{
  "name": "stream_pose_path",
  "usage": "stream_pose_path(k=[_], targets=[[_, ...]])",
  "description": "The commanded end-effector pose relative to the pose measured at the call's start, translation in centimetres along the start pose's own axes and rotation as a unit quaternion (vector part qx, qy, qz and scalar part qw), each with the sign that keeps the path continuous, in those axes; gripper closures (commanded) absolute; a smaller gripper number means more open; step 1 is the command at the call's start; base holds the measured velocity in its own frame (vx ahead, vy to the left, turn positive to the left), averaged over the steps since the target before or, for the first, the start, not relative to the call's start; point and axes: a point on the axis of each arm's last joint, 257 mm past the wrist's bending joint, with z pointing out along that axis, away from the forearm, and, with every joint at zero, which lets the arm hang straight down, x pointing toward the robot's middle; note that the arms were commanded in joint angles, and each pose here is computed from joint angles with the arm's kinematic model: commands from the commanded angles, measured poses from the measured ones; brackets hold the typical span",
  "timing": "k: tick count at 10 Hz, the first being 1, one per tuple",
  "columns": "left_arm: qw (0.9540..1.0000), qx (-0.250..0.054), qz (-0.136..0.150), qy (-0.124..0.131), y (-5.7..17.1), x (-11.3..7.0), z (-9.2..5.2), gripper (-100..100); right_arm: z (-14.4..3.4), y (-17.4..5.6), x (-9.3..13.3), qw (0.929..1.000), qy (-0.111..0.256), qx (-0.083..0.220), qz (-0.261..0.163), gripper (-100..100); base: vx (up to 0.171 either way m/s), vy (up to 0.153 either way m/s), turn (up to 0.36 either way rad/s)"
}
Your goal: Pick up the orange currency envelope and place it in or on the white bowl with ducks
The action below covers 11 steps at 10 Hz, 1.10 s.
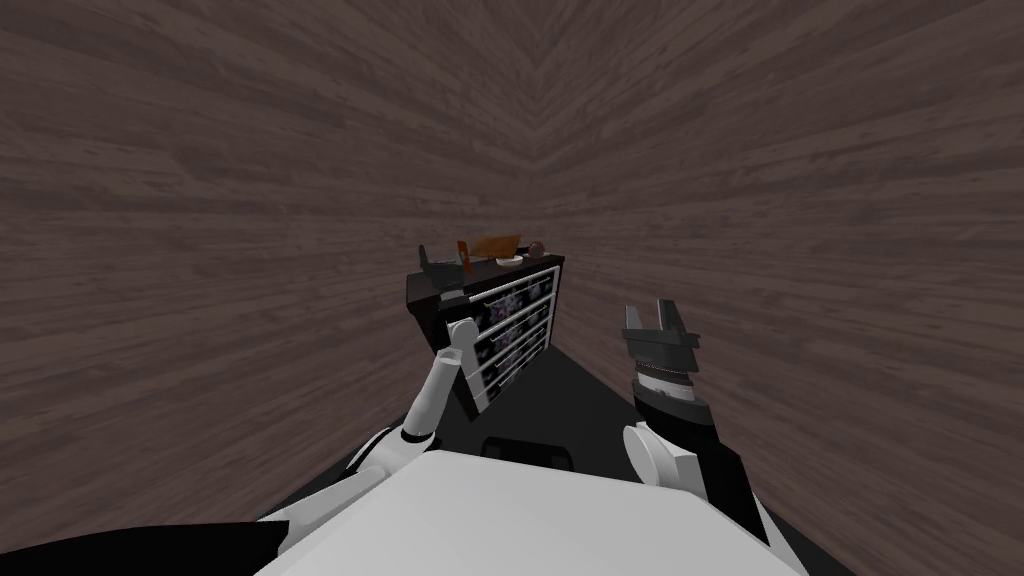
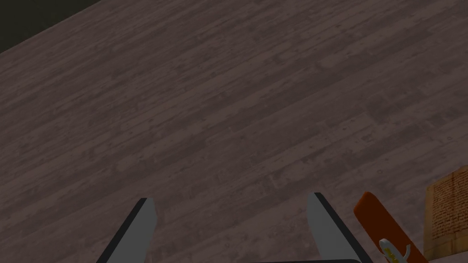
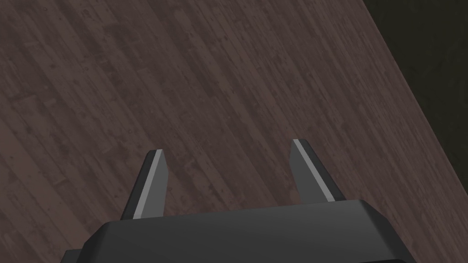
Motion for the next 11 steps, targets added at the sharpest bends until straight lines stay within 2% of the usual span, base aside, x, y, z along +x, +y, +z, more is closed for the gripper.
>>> stream_pose_path(k=[1, 2, 3, 5, 6, 7, 8, 10, 11], targets=[[0.9998, 0.006, 0.001, -0.017, 0.4, -1.0, 1.2, -100, 0.0, 0.0, 0.0, 1.0, 0.0, 0.0, 0.0, 0, -0.002, -0.068, -0.022], [0.9996, 0.004, -0.014, -0.025, 0.6, -1.3, 1.3, -100, 0.0, 0.0, 0.0, 1.0, 0.0, 0.0, 0.0, 0, 0.006, -0.07, -0.009], [0.9991, 0.009, -0.009, -0.04, 0.8, -2.2, 2.3, -100, 0.0, 0.0, 0.0, 1.0, 0.0, 0.0, 0.0, 0, 0.015, -0.075, -0.014], [0.9983, 0.005, -0.029, -0.051, 1.2, -2.6, 2.5, -100, 0.0, 0.0, 0.0, 1.0, 0.0, 0.0, 0.0, 0, 0.004, -0.043, -0.003], [0.9975, 0.011, -0.025, -0.066, 1.4, -3.4, 3.7, -100, 0.0, 0.0, 0.0, 1.0, 0.0, 0.0, 0.0, 0, 0.006, -0.044, -0.016], [0.9966, 0.007, -0.036, -0.074, 1.7, -3.7, 3.6, -100, 0.0, 0.0, 0.0, 1.0, 0.0, 0.0, 0.0, 0, 0.012, -0.053, -0.007], [0.9955, 0.012, -0.029, -0.09, 1.9, -4.8, 4.6, -100, 0.0, 0.0, 0.0, 1.0, 0.0, 0.0, 0.0, 0, 0.014, -0.071, -0.009], [0.9937, 0.007, -0.049, -0.101, 2.2, -5.2, 4.7, -100, 0.0, 0.0, 0.0, 1.0, 0.0, 0.0, 0.0, 0, 0.008, -0.038, 0.0], [0.9918, 0.012, -0.047, -0.119, 2.4, -6.2, 5.7, -100, 0.0, 0.0, 0.0, 1.0, 0.0, 0.0, 0.0, 0, 0.01, -0.045, -0.009]])
